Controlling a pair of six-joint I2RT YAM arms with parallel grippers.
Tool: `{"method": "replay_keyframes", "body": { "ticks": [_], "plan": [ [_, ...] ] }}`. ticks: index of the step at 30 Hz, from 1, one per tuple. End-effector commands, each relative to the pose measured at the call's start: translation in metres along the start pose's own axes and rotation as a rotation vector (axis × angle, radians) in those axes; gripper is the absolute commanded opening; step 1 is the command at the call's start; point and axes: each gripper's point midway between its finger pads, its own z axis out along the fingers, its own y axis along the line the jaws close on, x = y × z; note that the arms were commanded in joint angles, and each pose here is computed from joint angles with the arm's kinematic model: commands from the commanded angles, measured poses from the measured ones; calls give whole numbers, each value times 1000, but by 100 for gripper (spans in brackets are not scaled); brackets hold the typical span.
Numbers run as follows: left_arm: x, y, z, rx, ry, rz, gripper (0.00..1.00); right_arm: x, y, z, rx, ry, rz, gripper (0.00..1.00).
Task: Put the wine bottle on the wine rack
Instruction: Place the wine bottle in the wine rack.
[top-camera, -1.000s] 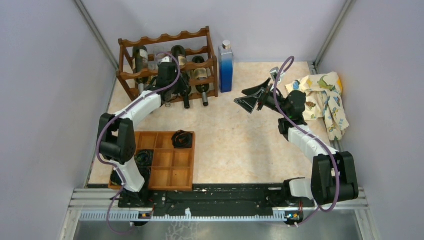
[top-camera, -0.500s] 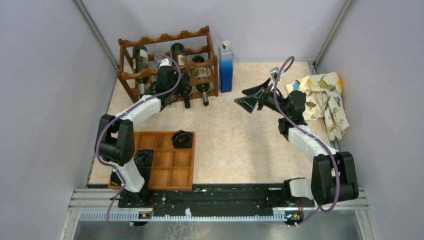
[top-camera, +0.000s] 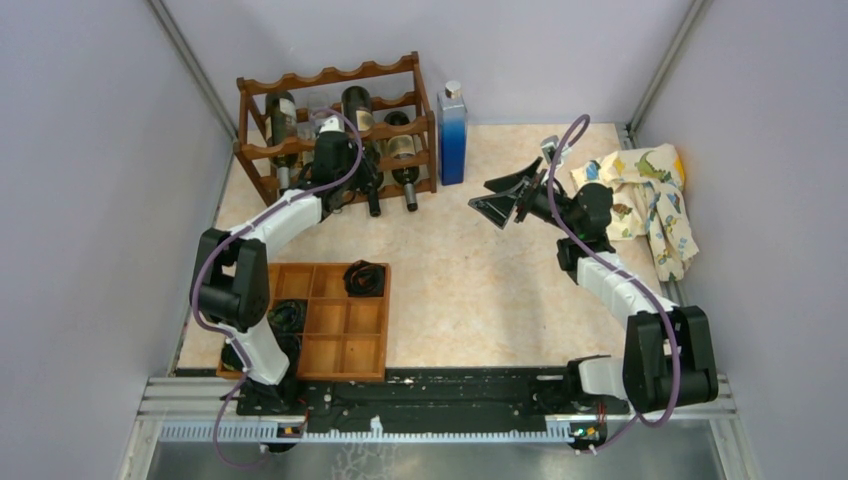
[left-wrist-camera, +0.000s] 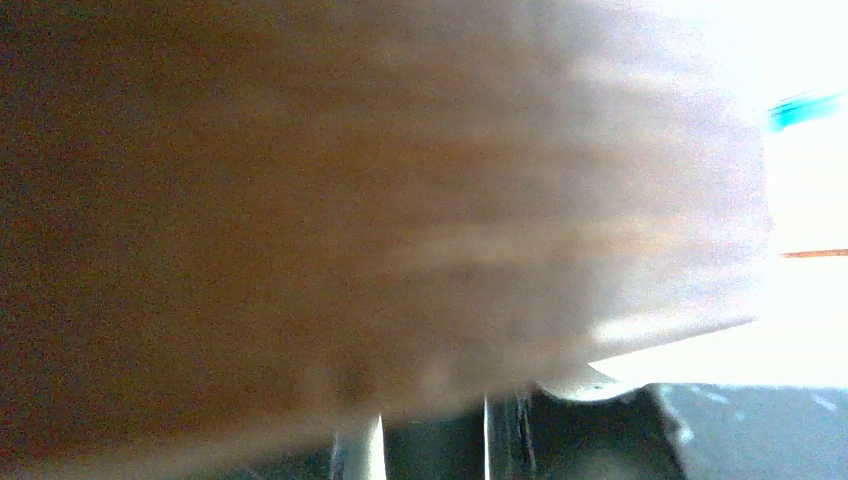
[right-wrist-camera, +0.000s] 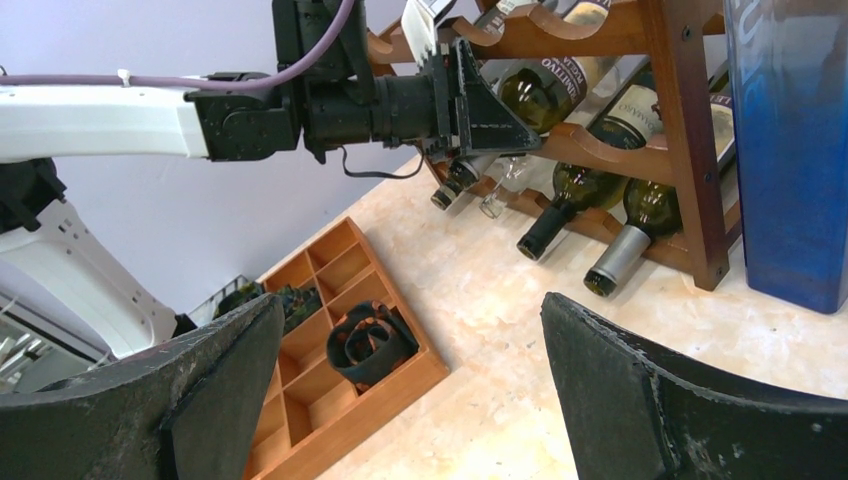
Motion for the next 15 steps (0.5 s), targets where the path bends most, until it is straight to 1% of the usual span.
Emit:
{"method": "replay_keyframes", "body": {
  "ticks": [1, 10, 15],
  "plan": [
    [-103, -29, -21, 60, -299, 17, 0, -18, 13, -4, -31, -52, -95, 98],
    [-106, -34, -25, 81, -328, 17, 0, -17, 14, -5, -31, -51, -92, 98],
    [-113, -30, -26, 34, -341, 8, 0, -18, 14, -5, -31, -53, -93, 98]
  ]
}}
